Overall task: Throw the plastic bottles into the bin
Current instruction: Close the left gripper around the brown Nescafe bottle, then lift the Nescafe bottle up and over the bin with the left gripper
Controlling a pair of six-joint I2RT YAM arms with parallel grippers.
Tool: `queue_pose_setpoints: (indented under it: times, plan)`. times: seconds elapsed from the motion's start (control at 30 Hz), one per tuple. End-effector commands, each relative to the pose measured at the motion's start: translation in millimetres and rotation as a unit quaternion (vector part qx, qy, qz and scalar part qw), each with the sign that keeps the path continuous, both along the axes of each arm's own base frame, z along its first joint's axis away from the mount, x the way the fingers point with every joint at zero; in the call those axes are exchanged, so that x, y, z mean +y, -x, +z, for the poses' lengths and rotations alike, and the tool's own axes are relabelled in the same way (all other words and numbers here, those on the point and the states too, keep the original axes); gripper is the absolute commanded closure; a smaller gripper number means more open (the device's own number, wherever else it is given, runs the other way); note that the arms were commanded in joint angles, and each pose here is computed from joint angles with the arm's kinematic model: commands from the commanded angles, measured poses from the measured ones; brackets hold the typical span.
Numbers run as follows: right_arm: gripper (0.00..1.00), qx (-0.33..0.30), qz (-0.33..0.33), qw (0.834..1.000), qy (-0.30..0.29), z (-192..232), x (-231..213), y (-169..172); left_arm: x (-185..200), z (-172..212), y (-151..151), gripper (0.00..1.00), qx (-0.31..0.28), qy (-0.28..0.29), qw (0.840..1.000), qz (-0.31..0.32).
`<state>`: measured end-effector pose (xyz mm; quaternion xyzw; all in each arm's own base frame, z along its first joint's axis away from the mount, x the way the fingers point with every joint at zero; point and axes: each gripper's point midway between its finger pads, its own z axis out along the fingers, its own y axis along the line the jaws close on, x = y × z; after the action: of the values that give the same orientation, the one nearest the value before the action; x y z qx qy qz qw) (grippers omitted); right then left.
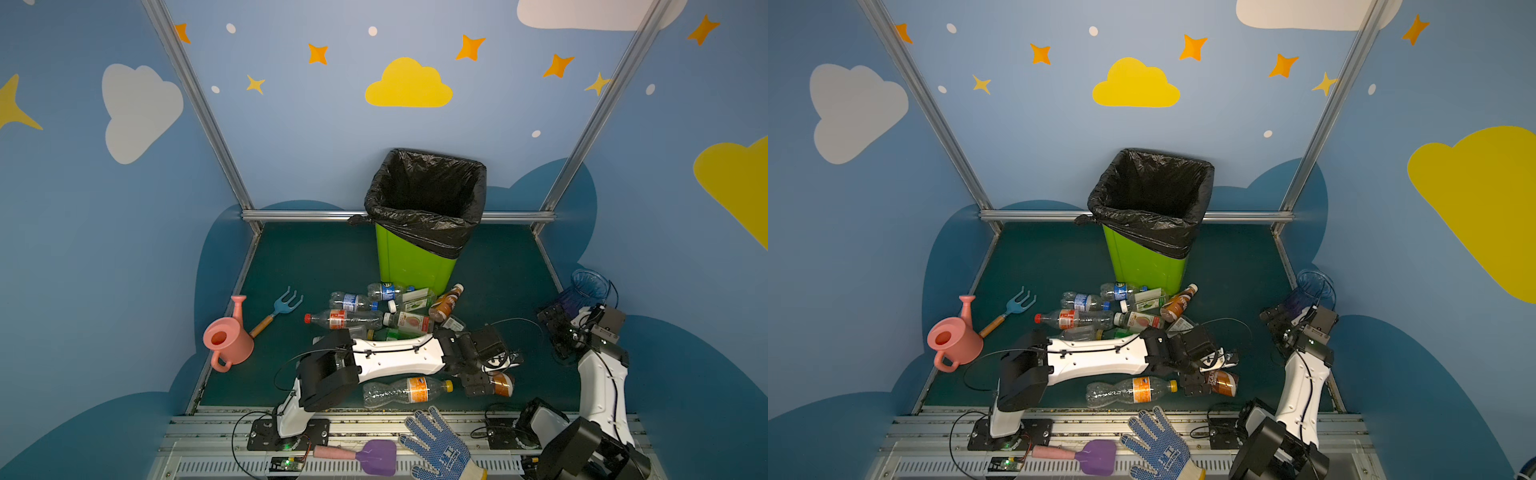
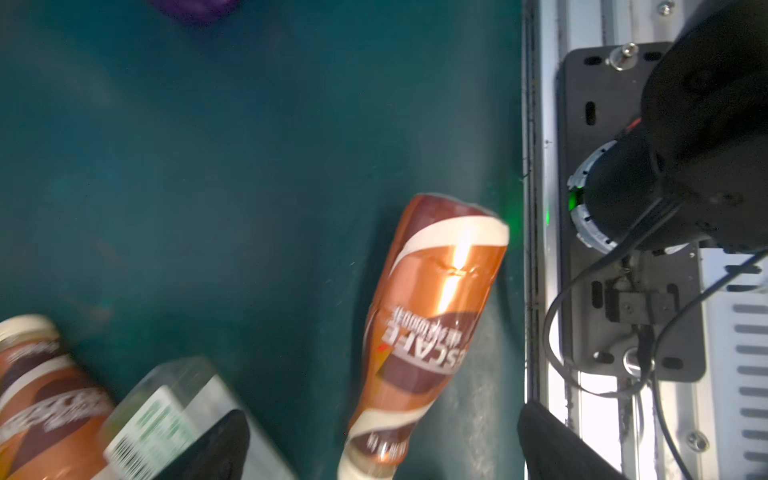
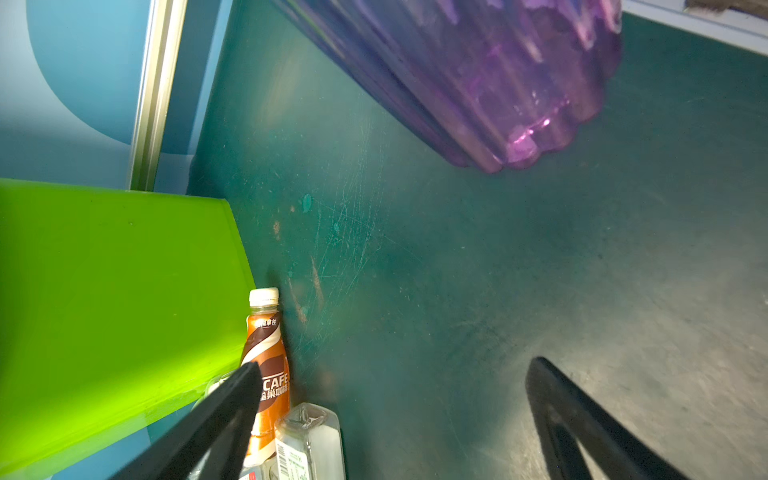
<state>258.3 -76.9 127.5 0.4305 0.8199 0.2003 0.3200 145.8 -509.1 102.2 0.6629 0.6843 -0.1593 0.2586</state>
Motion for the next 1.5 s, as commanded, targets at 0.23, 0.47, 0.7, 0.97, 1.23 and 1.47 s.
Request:
queue_pose_setpoints:
  times: [0.23, 0.47, 0.7, 0.97, 1.23, 1.47]
  plan:
    - [0.02, -0.055, 0.039, 0.997, -0.024, 23, 15, -10, -12, -47, 16, 0.04, 0.051, -0.016, 0.998, -0.04]
    - [0.02, -0.075, 0.062, 0.994, -0.041, 28, 23, -16, -23, -62, 11, 0.08, 0.055, -0.024, 0.998, -0.033]
    - [0.02, -0.074, 0.071, 0.994, -0.047, 26, 27, -17, -33, -66, 8, 0.15, 0.053, -0.025, 0.998, -0.035]
    - [0.02, -0.072, 0.07, 0.994, -0.047, 25, 26, -18, -33, -67, 9, 0.44, 0.061, -0.033, 0.997, -0.035]
    - [0.02, -0.072, 0.066, 0.994, -0.042, 28, 24, -18, -33, -45, 2, 0.55, 0.092, -0.005, 0.996, -0.011]
    - [0.02, -0.092, 0.068, 0.992, -0.043, 41, 25, -22, -32, 12, -23, 0.53, 0.108, 0.066, 0.99, 0.054]
